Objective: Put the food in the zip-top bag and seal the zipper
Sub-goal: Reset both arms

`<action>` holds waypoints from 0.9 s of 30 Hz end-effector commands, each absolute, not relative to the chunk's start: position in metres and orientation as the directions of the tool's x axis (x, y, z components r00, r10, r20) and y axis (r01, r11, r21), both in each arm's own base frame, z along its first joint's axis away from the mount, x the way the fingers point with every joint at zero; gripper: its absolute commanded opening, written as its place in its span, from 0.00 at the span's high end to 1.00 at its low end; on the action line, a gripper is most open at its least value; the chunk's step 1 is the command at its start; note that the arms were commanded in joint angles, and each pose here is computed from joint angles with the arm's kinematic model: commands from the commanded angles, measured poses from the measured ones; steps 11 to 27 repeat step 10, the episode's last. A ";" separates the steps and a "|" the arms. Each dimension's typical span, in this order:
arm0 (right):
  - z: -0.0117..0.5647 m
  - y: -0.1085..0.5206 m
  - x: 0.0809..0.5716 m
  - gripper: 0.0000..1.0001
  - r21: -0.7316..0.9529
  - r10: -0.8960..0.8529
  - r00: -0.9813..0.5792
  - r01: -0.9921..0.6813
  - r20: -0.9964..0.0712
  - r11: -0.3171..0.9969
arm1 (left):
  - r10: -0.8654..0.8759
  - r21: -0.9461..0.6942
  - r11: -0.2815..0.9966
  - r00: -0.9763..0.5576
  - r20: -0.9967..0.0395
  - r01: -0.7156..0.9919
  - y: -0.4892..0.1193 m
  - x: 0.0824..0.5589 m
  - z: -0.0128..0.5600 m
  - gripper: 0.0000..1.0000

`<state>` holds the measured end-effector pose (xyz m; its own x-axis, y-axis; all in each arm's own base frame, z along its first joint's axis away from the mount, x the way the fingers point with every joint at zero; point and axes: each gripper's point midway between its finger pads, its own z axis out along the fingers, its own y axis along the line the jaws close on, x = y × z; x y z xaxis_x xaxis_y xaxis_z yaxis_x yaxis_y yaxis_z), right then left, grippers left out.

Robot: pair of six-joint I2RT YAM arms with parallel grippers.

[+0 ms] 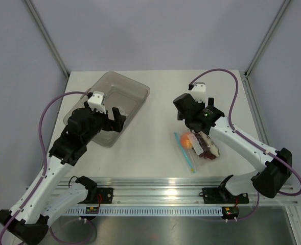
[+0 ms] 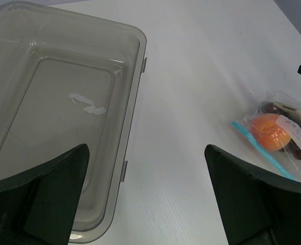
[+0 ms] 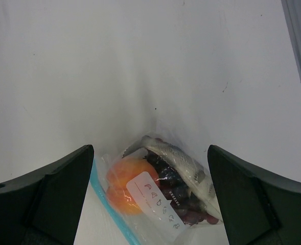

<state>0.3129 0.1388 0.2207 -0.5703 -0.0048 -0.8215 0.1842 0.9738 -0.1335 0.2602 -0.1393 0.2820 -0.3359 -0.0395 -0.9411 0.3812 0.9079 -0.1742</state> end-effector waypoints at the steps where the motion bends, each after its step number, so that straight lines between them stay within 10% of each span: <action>1: 0.231 0.133 0.315 0.00 -0.092 0.056 -0.524 0.254 -0.850 0.963 | -0.031 -0.156 0.930 -0.352 -0.936 0.332 -0.128 0.260 0.272 0.01; 27: 0.231 0.115 0.307 0.00 -0.086 0.104 -0.495 0.346 -0.863 0.934 | -0.049 -0.165 0.939 -0.354 -0.934 0.303 -0.123 0.258 0.264 0.01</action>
